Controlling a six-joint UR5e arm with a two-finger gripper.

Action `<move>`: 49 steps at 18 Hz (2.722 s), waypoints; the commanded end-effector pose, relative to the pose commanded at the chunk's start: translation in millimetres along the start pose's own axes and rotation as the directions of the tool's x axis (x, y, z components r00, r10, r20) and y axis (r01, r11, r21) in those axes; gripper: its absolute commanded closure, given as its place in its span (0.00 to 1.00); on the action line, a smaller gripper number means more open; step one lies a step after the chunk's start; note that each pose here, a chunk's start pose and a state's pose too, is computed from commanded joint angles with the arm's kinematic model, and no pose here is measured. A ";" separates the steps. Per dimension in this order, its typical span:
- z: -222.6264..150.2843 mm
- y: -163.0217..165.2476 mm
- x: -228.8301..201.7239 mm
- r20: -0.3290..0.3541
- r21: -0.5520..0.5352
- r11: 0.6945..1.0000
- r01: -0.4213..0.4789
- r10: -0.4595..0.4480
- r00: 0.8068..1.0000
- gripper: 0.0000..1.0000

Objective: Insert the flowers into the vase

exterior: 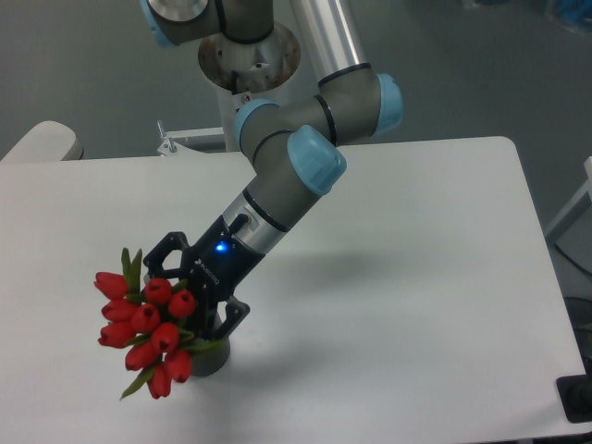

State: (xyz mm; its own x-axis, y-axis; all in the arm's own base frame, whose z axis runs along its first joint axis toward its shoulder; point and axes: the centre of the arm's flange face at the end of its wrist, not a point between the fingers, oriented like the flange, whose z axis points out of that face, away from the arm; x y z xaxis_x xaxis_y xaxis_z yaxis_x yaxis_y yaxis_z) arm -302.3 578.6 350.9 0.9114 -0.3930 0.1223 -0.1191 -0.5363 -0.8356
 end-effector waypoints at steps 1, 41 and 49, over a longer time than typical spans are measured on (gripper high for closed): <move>0.0 0.0 0.0 0.000 0.000 1.000 0.000 0.000 1.000 0.00; -153.7 35.9 -92.1 0.313 -0.120 0.986 -0.118 0.150 0.938 0.00; -174.0 22.1 -150.6 0.407 -0.234 0.965 -0.123 0.212 0.889 0.00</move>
State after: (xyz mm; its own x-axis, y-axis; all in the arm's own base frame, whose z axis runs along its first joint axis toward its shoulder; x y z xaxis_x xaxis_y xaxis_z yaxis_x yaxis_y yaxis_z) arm -510.8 496.0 407.2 0.9449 -0.1592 -0.2860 -0.3190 -0.6435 -0.6958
